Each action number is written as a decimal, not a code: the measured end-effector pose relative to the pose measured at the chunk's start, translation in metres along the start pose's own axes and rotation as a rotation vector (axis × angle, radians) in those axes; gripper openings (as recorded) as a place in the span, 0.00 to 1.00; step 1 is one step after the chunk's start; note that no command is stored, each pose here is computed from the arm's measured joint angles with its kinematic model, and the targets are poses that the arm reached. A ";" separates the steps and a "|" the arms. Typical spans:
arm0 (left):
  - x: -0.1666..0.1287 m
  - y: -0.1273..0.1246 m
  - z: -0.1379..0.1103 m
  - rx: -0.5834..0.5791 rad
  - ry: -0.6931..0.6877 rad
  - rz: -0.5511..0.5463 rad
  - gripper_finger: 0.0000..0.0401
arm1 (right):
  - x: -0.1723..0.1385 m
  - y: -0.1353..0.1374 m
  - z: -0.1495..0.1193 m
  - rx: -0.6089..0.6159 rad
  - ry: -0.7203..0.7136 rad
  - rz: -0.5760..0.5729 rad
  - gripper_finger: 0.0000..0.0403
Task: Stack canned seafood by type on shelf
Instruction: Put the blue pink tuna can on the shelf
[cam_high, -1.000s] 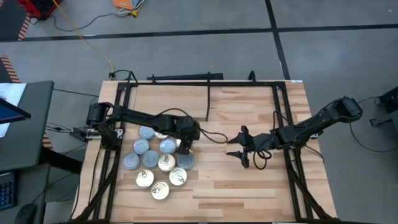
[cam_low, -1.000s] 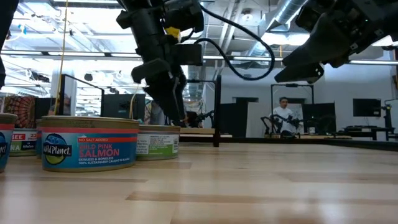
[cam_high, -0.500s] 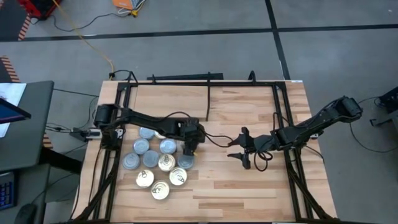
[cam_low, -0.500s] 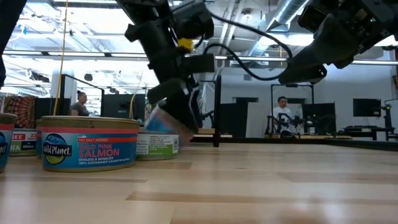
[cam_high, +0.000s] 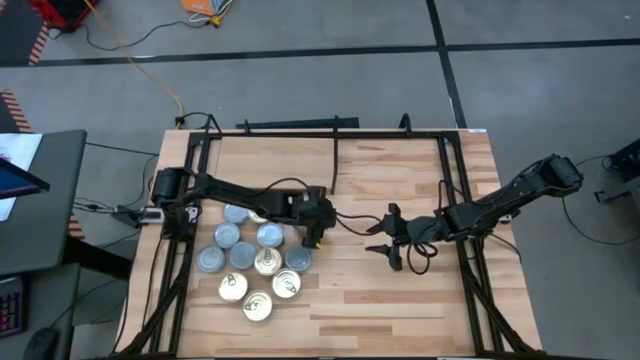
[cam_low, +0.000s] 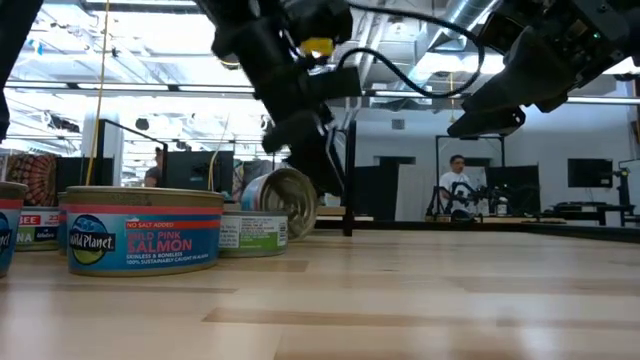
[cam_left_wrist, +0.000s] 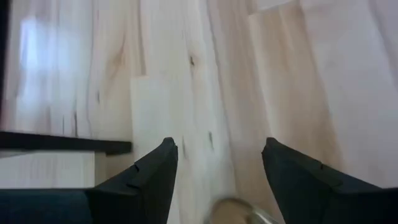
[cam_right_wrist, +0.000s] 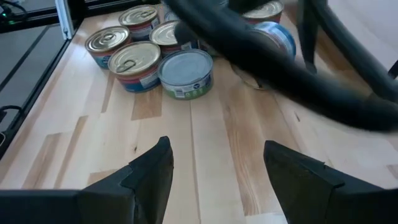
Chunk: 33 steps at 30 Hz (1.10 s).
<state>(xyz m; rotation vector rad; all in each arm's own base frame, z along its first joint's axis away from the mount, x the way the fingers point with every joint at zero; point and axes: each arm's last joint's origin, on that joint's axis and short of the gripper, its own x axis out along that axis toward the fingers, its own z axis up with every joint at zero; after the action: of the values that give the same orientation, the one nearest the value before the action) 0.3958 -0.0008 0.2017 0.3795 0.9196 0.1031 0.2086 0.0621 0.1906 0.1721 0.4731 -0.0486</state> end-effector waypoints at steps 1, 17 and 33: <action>-0.003 0.001 0.004 -0.021 -0.007 -0.006 0.56 | 0.000 0.000 0.000 0.000 0.000 0.000 0.69; -0.040 0.016 0.008 -0.501 0.282 0.019 0.70 | -0.001 0.003 -0.001 -0.013 0.000 0.015 0.69; -0.032 0.016 -0.015 -0.622 0.417 -0.010 0.98 | -0.003 0.010 -0.003 -0.052 -0.009 0.009 0.69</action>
<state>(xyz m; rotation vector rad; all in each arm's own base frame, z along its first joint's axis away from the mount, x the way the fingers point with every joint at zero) 0.3658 0.0103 0.2232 -0.2368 1.2409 0.4588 0.2050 0.0729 0.1909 0.1235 0.4643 -0.0282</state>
